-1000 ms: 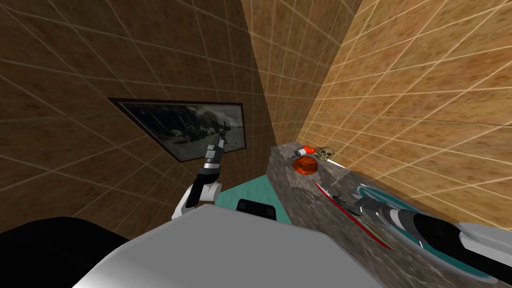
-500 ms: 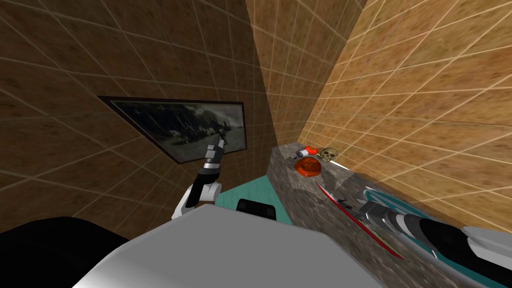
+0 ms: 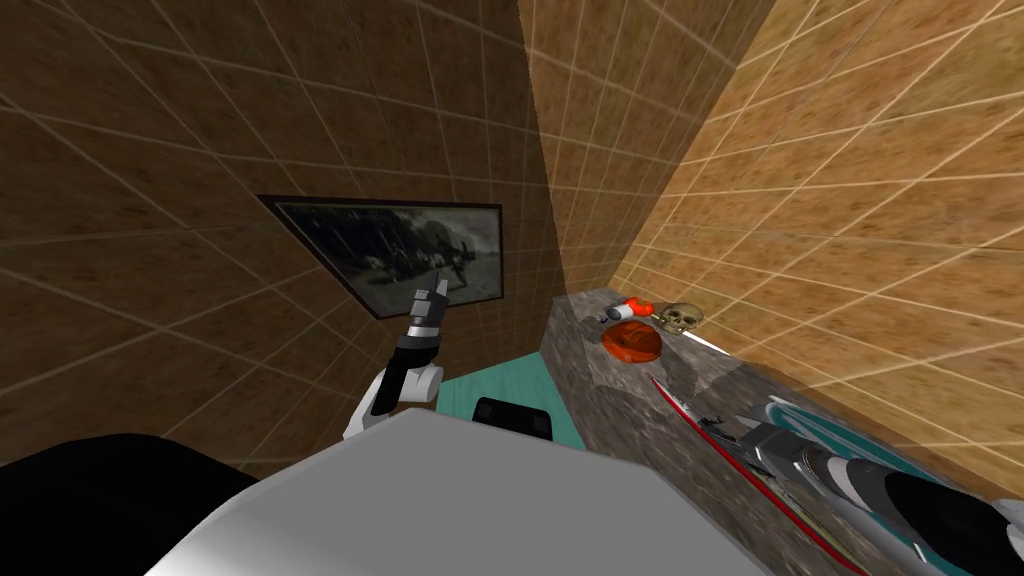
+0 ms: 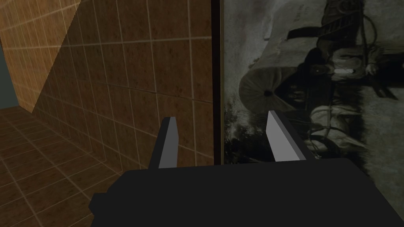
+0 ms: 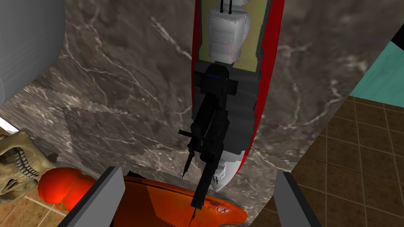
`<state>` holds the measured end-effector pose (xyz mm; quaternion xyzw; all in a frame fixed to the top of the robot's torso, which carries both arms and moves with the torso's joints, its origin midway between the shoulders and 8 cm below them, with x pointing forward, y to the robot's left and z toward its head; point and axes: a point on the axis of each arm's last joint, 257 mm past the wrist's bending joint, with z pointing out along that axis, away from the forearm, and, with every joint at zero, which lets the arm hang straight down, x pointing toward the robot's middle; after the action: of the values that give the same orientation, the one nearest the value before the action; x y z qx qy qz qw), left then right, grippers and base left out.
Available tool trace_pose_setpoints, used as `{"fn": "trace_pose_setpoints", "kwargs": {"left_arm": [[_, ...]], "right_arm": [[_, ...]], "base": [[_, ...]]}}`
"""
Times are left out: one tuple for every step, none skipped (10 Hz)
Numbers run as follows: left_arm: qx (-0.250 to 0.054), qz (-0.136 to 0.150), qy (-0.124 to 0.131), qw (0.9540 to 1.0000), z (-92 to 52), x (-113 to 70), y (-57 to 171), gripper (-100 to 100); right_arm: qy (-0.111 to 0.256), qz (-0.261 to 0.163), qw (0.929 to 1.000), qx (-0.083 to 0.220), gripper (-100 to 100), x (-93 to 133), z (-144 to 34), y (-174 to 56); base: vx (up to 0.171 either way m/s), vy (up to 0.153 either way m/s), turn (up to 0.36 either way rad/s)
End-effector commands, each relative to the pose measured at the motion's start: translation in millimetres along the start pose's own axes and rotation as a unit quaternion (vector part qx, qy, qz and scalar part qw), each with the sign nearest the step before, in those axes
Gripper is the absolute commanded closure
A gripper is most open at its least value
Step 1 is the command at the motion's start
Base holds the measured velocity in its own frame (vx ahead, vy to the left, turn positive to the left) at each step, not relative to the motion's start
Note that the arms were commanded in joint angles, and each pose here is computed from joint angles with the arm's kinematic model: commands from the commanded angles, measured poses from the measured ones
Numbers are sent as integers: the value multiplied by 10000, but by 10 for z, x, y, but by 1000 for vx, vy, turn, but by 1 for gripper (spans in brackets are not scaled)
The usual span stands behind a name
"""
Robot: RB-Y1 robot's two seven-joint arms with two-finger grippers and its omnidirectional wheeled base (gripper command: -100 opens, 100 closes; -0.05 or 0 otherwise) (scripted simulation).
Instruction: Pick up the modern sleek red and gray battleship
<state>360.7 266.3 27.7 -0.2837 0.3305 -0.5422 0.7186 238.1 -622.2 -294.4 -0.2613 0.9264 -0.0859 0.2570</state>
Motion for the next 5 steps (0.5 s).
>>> {"fn": "trace_pose_setpoints", "kwargs": {"left_arm": [[0, 0, 0, 10000, 0, 0, 0, 0], [0, 0, 0, 10000, 0, 0, 0, 0], [0, 0, 0, 10000, 0, 0, 0, 0], [-1, 1, 0, 10000, 0, 0, 0, 0], [-1, 1, 0, 10000, 0, 0, 0, 0]], "right_arm": [[29, 80, 10000, 38, -100, 122, 7, -24], [45, 124, 9999, 56, -100, 186, 5, -28], [33, 93, 9999, 53, -100, 139, 9, -46], [36, 97, 9999, 46, 100, 149, 10, -43], [35, 97, 9999, 47, 100, 147, 10, -43]], "base": [[-9, 24, 147], [-6, 20, 113], [-2, 7, 17], [0, 0, 0], [0, 0, 0]]}}
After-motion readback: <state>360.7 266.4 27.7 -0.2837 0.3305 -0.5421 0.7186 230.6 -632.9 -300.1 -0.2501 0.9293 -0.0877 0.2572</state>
